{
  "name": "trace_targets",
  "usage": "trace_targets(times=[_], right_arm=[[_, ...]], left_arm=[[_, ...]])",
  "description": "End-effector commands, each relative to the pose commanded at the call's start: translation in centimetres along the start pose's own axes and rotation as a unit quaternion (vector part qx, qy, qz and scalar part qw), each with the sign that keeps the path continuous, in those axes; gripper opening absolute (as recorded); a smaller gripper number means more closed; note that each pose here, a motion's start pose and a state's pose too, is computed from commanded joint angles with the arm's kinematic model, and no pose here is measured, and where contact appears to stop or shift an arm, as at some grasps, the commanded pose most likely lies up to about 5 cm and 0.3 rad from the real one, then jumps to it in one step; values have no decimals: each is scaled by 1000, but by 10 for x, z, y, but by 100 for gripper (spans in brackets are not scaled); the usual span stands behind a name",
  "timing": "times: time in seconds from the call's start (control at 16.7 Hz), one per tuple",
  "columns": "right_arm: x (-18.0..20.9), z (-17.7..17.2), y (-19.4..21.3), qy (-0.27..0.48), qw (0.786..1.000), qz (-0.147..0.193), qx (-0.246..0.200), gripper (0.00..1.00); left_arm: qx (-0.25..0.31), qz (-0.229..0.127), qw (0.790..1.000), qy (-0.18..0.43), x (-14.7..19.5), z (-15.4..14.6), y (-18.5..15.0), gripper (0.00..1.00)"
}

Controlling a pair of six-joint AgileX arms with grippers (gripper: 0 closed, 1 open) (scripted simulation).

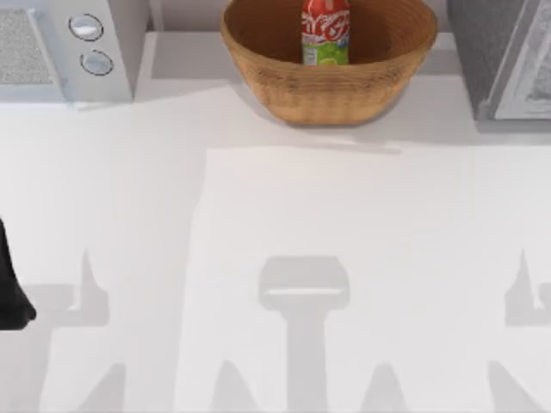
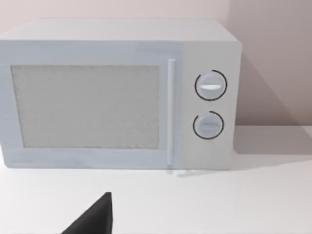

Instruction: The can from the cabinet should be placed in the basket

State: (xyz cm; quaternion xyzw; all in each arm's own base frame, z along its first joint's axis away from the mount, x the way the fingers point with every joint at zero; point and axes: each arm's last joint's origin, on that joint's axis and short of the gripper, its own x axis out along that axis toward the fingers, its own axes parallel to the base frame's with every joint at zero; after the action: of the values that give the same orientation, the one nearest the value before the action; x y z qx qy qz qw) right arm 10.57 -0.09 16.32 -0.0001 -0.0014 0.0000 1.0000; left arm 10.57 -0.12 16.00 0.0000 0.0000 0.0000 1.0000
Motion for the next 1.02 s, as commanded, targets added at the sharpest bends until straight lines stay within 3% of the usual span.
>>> trace_targets(times=[0.6, 1.02], right_arm=[[2, 6, -3, -8, 1000, 4, 1, 100], [34, 35, -40, -12, 1000, 2, -6, 100]], left_arm=[[0, 0, 1000, 0, 0, 0, 0, 100], [0, 0, 1000, 0, 0, 0, 0, 100]])
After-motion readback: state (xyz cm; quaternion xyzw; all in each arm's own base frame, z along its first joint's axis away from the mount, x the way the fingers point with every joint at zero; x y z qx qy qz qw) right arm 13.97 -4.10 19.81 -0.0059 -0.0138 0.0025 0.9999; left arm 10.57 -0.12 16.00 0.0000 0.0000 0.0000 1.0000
